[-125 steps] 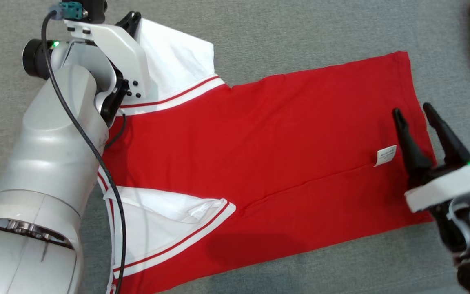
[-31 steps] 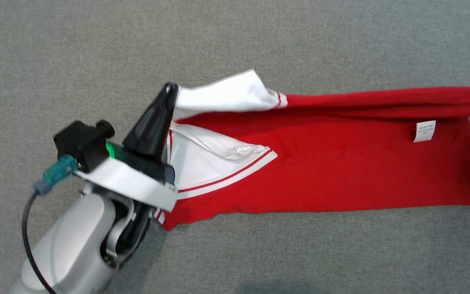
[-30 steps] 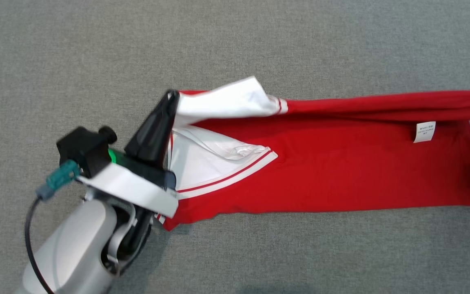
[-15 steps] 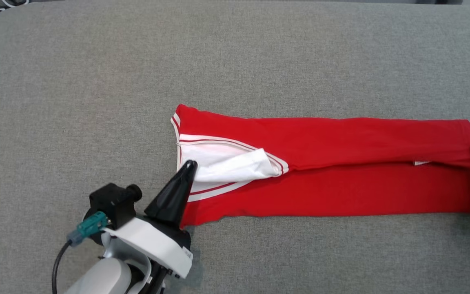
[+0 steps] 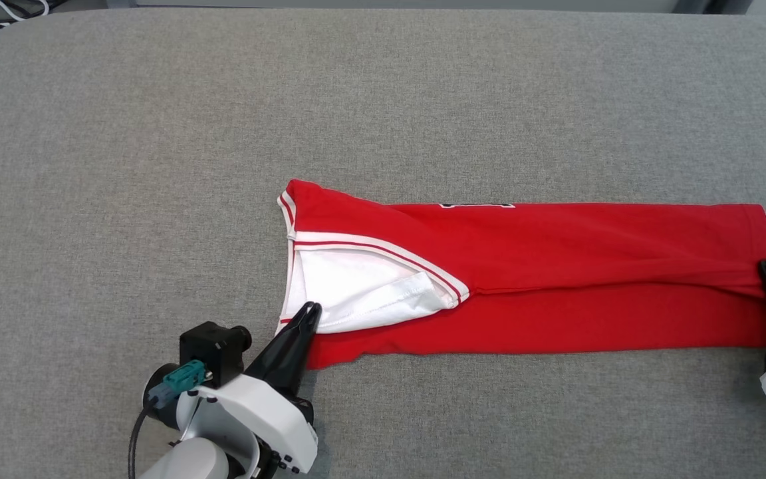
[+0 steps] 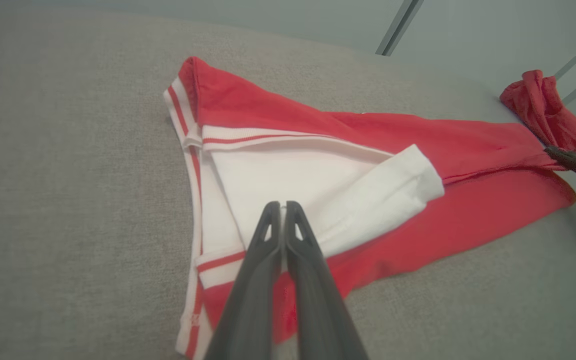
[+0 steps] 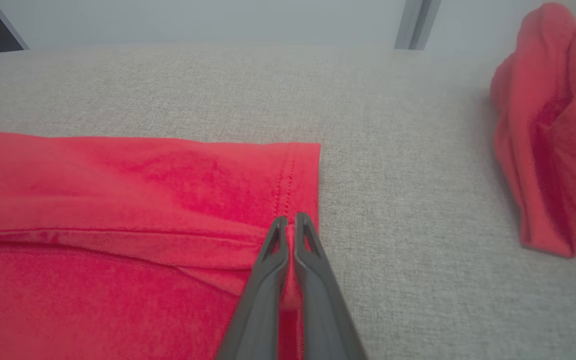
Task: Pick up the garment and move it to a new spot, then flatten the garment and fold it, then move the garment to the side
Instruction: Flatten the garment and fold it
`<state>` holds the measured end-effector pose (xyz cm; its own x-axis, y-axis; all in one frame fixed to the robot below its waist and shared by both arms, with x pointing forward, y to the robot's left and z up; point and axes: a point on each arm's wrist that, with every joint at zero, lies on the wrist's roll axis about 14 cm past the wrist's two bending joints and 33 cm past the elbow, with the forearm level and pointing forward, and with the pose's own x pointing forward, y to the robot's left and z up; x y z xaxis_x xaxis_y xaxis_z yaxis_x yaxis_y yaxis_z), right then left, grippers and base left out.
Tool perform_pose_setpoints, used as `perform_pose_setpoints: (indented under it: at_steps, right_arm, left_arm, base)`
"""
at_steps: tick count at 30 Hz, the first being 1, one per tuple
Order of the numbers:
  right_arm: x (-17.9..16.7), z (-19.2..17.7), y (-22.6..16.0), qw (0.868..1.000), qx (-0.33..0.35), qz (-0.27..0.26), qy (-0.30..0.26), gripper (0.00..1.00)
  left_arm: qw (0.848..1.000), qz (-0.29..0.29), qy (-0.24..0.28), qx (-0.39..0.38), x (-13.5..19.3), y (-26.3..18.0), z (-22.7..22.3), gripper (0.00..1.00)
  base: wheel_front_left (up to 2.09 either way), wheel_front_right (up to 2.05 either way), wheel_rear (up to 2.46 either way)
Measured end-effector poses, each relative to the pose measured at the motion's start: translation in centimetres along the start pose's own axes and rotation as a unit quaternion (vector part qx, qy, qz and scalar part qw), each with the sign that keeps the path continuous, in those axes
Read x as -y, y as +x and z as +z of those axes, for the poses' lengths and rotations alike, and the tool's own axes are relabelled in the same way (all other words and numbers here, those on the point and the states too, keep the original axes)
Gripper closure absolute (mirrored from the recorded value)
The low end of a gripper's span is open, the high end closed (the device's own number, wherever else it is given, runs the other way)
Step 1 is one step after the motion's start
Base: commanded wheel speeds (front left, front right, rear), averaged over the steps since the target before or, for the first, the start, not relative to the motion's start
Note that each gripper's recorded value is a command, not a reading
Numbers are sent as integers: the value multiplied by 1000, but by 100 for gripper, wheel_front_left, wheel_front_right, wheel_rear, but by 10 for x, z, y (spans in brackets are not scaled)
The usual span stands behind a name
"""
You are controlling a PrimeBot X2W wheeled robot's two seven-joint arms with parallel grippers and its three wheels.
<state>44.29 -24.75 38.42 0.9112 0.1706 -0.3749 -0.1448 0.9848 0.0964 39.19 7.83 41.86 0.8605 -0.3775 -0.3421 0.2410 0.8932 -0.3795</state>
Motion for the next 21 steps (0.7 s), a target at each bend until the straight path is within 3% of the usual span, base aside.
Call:
perform_pose_setpoints:
  at_steps: [3,4,5,6,7,8,9,10,11,21]
  right_arm:
    - [-2,-5,0,1000,-5,0,1,99]
    - [-2,-7,0,1000,-8,-1,0,74]
    - [-3,-8,0,1000,-9,-1,0,62]
    - [-3,-9,-1,1000,-9,-1,0,53]
    - [-4,-9,-1,1000,-9,-1,-1,24]
    - [-4,-9,-1,1000,-9,-1,-2,1]
    - [-5,-9,-1,1000,-8,-1,-3,0]
    - [-5,-8,-2,1000,-7,-1,-2,0]
    - [-5,-7,-2,1000,-6,-1,-1,0]
    - [-16,40,-10,997,74,3,-9,0]
  left_arm:
    - [1000,2,12,-3,0,3,-6,100]
    - [1000,3,16,0,0,5,-6,100]
    - [1000,4,18,2,-1,6,-5,100]
    - [1000,5,19,3,-1,8,-4,90]
    - [1000,5,19,3,-1,10,-5,71]
    - [1000,5,18,6,1,12,-5,56]
    - [1000,3,17,4,3,13,-6,42]
    - [1000,1,16,1,4,13,-9,13]
    - [1000,0,16,3,5,13,-9,0]
    - [996,22,21,85,-2,7,32,0]
  base:
    - [0,0,0]
    - [0,0,0]
    - [0,0,0]
    - [0,0,0]
    - [0,0,0]
    - [0,0,0]
    - [0,0,0]
    - [0,0,0]
    - [0,0,0]
    - [0,0,0]
